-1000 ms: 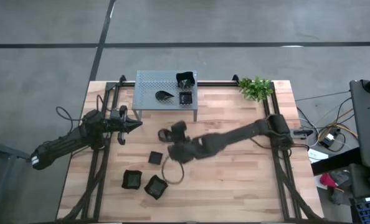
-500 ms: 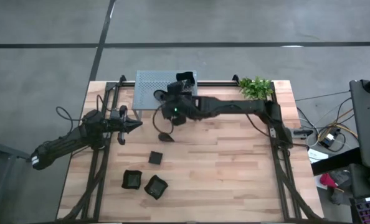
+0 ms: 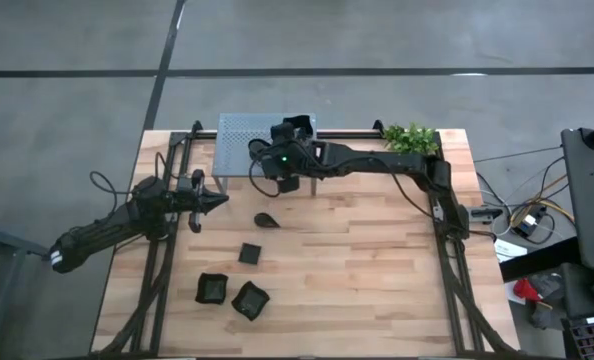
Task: Pick & Place Mini shaped plates
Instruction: Stack the black drop shaped plate on top of the black drop shaped plate on the shelf
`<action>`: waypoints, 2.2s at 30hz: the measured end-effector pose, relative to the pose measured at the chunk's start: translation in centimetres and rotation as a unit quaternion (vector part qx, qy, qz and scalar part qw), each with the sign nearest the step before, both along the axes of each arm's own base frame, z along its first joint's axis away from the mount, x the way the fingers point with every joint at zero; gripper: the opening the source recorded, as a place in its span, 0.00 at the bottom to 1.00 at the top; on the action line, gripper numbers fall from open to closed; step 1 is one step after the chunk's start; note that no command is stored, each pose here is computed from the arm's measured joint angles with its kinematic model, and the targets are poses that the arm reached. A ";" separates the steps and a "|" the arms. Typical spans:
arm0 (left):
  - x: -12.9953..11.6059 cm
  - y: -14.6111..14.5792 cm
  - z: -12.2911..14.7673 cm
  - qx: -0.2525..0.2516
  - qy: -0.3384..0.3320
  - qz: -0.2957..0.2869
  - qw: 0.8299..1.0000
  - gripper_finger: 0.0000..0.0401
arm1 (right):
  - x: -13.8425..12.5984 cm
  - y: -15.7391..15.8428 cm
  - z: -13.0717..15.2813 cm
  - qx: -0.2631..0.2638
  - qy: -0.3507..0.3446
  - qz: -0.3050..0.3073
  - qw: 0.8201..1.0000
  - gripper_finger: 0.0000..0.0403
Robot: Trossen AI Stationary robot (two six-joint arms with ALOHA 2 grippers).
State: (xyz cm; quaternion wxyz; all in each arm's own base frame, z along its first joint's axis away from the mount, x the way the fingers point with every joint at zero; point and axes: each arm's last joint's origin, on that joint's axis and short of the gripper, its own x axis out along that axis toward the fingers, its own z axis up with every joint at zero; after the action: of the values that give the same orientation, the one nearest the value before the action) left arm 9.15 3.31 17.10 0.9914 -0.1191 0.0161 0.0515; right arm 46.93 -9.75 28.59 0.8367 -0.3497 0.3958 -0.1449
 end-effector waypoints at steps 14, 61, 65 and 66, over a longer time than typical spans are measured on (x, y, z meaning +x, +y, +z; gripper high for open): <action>0.0 0.0 0.0 0.000 0.000 0.000 1.000 0.01 | 0.0 -0.2 -0.2 0.025 -0.011 0.012 1.000 0.02; 0.0 0.0 0.0 0.000 0.000 0.000 1.000 0.01 | 0.9 5.2 -0.8 0.073 -0.014 0.036 0.997 0.16; 0.0 0.0 0.0 0.000 0.000 0.000 1.000 0.01 | 1.1 7.4 -0.8 0.089 -0.023 0.047 0.995 0.15; 0.0 0.0 0.0 0.000 0.000 0.000 1.000 0.01 | 1.1 7.9 -0.9 0.096 -0.025 0.049 0.994 0.15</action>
State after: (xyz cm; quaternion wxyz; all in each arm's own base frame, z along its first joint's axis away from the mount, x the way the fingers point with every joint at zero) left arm 9.15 3.31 17.10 0.9914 -0.1191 0.0161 0.0518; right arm 48.02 -1.85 27.73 0.8821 -0.2832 0.3692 -0.0738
